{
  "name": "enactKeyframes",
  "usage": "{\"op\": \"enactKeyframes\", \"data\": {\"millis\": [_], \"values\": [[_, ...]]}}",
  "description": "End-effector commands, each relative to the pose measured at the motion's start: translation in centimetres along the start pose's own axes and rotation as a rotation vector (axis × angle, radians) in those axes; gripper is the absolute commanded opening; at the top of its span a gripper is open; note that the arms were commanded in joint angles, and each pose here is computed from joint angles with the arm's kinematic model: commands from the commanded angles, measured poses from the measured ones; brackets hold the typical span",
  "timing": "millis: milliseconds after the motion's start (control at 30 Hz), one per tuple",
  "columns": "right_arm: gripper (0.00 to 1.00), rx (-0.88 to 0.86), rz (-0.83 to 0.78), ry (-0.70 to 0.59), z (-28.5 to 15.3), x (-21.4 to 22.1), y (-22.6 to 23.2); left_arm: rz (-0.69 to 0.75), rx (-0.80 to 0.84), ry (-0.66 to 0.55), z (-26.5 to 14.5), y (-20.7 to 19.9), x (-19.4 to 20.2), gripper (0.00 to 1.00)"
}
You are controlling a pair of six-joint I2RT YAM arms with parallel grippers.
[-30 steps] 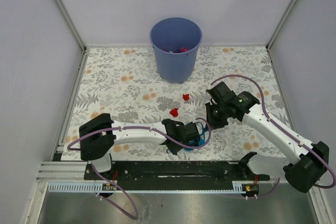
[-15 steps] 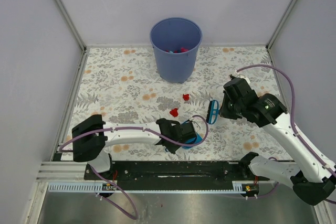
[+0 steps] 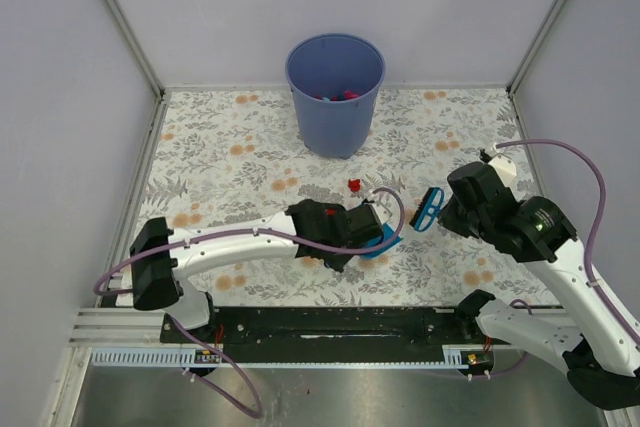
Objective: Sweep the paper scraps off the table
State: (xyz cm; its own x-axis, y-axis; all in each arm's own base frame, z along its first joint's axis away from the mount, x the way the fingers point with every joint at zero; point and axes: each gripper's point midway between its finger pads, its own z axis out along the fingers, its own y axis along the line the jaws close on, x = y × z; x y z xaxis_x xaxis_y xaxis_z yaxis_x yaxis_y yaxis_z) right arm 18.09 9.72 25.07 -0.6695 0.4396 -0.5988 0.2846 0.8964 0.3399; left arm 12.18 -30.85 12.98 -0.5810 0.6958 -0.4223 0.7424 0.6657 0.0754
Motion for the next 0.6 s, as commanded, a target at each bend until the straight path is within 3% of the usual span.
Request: {"op": "enactKeyframes", "data": {"millis": [0,567], "values": [[0.00,0.064,0.095,-0.058,-0.7,-0.6,-1.8,-0.045,-0.005,-0.047,-3.7,1.3,-3.4,0.00],[0.00,0.021,0.165,-0.003,0.5,2.2,-2.6,-0.183,-0.026,-0.056,-8.4,5.1,-11.4,0.00]]}}
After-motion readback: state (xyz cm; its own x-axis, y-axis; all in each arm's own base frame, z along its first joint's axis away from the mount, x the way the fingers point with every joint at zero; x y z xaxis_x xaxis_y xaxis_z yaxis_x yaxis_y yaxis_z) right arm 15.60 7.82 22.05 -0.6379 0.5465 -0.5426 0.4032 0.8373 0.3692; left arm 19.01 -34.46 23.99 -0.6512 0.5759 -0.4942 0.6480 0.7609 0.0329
